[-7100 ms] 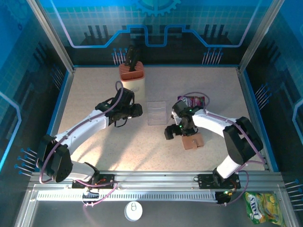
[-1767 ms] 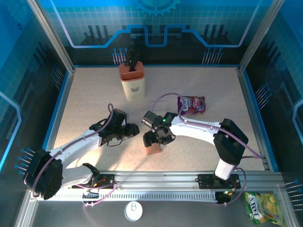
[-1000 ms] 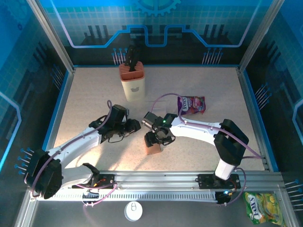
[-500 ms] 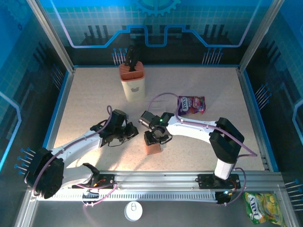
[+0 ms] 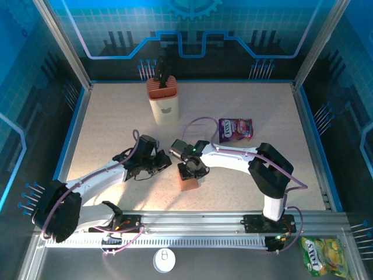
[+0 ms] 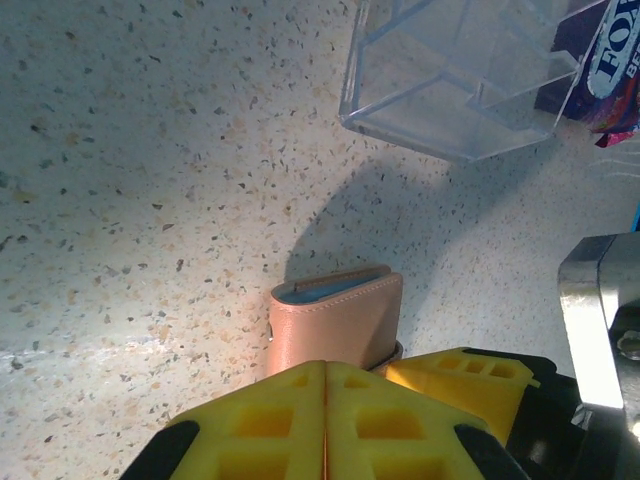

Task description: Take the credit cards out of the card holder

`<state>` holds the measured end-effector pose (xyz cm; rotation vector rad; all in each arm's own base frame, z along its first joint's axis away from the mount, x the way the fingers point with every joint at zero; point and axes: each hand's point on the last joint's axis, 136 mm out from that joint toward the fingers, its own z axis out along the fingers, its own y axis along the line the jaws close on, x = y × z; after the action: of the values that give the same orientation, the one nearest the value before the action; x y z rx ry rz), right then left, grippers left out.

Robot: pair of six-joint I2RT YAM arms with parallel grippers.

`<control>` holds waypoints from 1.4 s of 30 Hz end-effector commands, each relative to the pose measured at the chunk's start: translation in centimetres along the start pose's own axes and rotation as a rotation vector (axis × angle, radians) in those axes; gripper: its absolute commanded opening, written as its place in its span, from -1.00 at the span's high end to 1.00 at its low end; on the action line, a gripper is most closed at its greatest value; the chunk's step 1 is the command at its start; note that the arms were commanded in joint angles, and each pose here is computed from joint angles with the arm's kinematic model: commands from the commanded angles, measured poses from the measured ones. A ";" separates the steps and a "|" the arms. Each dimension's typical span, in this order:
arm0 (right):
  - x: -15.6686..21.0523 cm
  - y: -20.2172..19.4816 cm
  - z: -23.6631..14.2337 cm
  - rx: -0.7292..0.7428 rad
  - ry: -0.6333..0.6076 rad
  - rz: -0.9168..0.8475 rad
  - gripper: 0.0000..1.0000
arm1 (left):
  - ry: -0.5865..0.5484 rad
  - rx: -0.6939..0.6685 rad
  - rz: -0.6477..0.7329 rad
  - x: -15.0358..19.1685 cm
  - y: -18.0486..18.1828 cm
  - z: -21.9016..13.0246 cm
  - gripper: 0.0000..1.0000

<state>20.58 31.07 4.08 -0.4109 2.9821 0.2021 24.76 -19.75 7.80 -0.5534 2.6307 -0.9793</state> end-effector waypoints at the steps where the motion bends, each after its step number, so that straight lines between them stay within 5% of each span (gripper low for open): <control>1: 1.2 -0.8 -0.4 0.048 0.022 -0.010 0.27 | 0.023 0.030 -0.012 0.6 -0.1 0.2 0.85; 16: 1.8 -0.1 1.7 0.012 0.076 -0.005 0.28 | 0.085 0.043 -0.028 1.6 -0.1 0.7 0.86; 33: 2.4 -0.4 2.8 -0.141 0.101 0.093 0.75 | 0.159 0.037 -0.053 3.9 0.5 2.1 0.88; 42: 2.3 -0.1 2.4 -0.196 0.087 0.121 0.78 | 0.221 0.041 -0.042 4.9 -0.2 3.1 0.91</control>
<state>20.16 31.77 3.19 -0.2955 3.0062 0.5353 21.86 -22.56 4.62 -0.5553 2.7741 -1.1025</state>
